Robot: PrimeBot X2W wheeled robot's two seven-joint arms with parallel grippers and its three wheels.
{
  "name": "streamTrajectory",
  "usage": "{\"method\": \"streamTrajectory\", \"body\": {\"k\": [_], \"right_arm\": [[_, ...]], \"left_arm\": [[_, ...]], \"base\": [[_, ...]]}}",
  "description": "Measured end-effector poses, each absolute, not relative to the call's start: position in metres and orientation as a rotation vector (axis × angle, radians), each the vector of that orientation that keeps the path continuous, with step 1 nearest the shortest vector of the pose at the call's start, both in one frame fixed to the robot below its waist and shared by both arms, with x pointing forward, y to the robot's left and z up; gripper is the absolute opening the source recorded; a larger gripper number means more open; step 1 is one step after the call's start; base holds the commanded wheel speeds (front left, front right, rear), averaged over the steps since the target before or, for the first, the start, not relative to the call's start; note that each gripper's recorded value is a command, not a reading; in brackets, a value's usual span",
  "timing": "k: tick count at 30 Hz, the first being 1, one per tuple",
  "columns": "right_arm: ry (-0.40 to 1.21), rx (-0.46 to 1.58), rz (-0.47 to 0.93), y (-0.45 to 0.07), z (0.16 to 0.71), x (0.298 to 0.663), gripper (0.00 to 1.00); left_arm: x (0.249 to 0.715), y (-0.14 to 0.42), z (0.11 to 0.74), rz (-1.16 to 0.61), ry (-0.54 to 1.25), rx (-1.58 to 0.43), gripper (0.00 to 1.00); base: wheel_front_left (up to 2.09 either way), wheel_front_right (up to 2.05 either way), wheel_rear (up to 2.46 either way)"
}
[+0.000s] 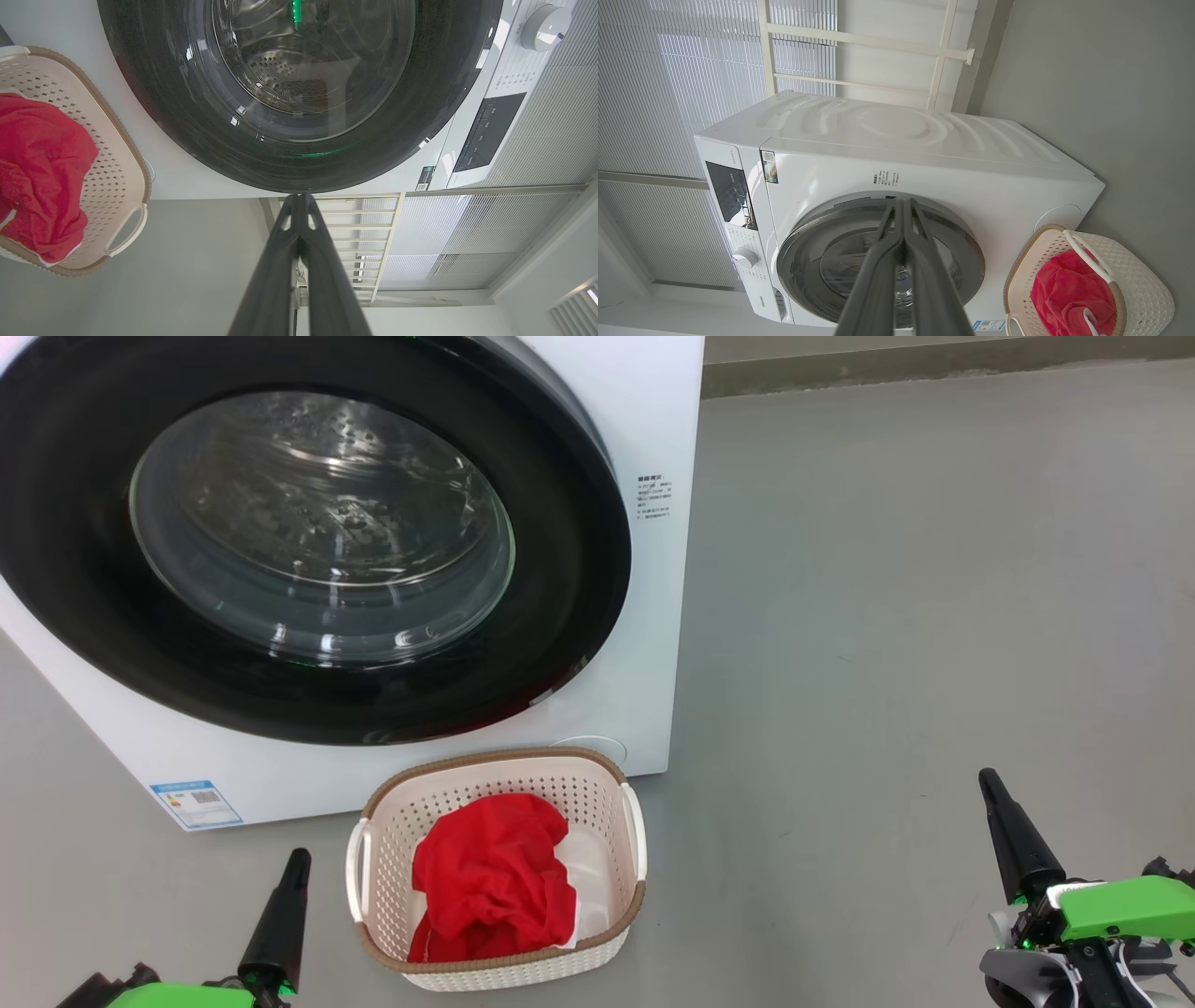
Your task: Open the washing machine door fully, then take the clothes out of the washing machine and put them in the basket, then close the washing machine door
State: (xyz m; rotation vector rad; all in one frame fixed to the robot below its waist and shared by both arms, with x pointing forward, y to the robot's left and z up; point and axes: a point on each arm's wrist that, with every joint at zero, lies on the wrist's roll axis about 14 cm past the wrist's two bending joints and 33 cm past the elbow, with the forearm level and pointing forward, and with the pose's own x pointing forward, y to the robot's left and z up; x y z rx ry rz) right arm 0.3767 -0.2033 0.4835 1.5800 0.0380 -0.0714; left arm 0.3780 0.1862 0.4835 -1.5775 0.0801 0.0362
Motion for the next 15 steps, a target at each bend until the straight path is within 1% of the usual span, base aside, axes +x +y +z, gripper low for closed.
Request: {"method": "streamTrajectory", "body": {"k": [15], "right_arm": [[0.038, 1.580, -0.071, -0.2031, 0.4835, 0.3767, 0.00]], "left_arm": [[0.3780, 0.1862, 0.4835, 0.036, 0.080, -1.577, 0.00]], "base": [[0.00, 0.00, 0.00]]}}
